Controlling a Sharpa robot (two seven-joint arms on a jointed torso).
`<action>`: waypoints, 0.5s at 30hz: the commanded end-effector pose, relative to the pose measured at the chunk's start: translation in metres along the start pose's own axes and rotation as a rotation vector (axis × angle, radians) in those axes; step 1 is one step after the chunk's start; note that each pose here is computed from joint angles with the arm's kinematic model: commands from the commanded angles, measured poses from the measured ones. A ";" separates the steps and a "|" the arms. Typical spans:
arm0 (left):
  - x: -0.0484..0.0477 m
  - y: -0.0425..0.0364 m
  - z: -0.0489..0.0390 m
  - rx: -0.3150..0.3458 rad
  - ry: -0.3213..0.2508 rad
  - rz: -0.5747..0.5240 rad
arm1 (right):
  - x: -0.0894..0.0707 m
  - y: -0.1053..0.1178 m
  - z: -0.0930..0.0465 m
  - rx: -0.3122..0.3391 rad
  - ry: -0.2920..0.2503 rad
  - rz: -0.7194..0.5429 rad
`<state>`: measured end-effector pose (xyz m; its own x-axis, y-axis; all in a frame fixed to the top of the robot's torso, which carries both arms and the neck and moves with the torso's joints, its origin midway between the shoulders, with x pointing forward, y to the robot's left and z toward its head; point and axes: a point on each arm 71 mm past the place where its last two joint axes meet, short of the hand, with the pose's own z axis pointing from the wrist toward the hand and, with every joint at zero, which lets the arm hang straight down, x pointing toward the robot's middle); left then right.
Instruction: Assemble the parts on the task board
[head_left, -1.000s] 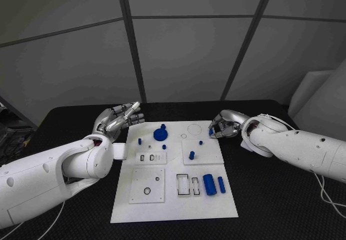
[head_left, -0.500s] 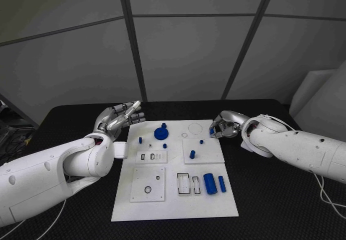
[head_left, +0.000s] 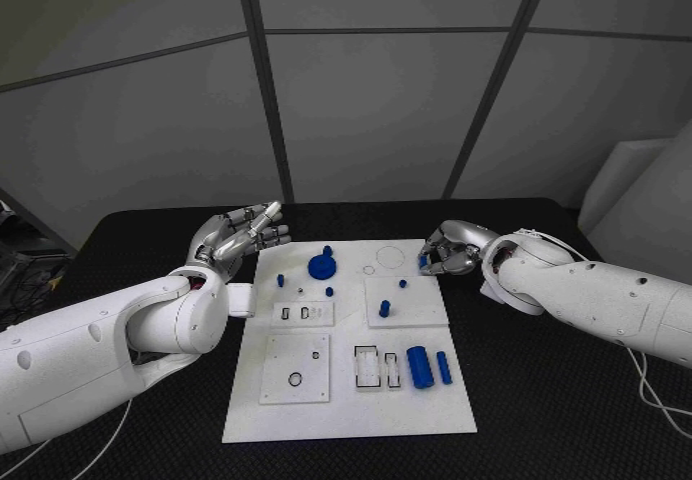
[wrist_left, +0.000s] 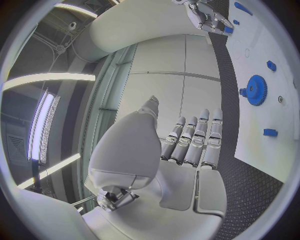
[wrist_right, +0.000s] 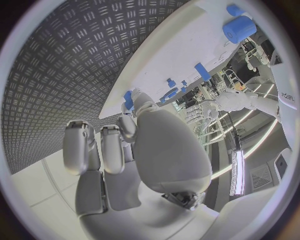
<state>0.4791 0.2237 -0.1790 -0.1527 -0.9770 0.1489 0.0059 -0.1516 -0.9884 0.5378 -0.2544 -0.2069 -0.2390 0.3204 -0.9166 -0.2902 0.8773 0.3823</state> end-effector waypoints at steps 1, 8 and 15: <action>0.0014 -0.0011 0.0001 0.006 0.013 -0.001 | -0.006 0.006 -0.001 -0.027 -0.080 0.009; 0.0005 -0.0008 0.0001 0.006 0.013 -0.001 | -0.007 0.022 -0.009 -0.058 -0.109 0.038; -0.0015 -0.0005 0.0009 0.006 0.010 0.001 | 0.001 0.061 -0.013 -0.117 -0.082 0.076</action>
<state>0.4799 0.2259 -0.1801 -0.1478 -0.9780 0.1470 0.0051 -0.1494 -0.9888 0.5089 -0.2096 -0.1869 -0.2087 0.3943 -0.8950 -0.3964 0.8025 0.4460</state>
